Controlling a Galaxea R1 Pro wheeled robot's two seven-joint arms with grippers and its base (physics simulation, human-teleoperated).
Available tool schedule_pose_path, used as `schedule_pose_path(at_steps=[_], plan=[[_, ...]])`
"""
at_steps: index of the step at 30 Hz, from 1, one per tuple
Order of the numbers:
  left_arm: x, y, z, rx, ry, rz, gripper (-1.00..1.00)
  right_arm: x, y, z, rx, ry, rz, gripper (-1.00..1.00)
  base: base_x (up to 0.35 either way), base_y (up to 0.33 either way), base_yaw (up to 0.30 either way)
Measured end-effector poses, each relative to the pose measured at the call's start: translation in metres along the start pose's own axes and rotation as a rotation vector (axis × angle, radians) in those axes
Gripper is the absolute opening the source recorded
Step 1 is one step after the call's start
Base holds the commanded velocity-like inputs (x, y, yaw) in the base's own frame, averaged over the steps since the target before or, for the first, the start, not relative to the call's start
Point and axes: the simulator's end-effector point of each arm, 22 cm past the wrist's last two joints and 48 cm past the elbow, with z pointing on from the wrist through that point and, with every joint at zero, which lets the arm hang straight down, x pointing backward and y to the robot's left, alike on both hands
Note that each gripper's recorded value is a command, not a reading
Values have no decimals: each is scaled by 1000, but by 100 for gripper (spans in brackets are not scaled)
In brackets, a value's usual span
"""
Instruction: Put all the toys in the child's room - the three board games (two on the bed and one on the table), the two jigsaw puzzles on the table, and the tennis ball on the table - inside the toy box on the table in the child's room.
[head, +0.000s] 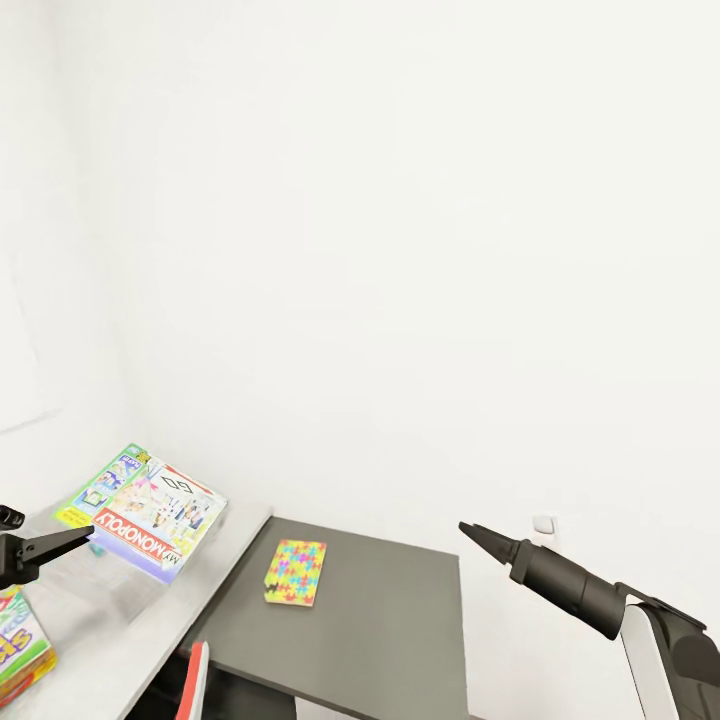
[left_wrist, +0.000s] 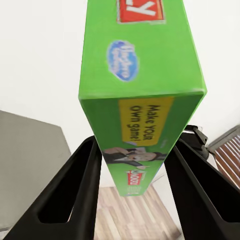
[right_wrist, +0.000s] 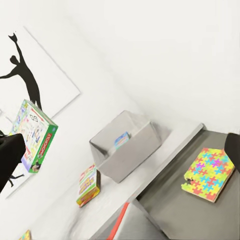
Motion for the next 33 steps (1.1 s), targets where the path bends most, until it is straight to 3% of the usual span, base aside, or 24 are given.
schedule_pose_path(at_steps=[33], plan=[[-1,-1,0,2,-2,4,-100,0,-1,0,5,0,-1,100,40,101,-11]])
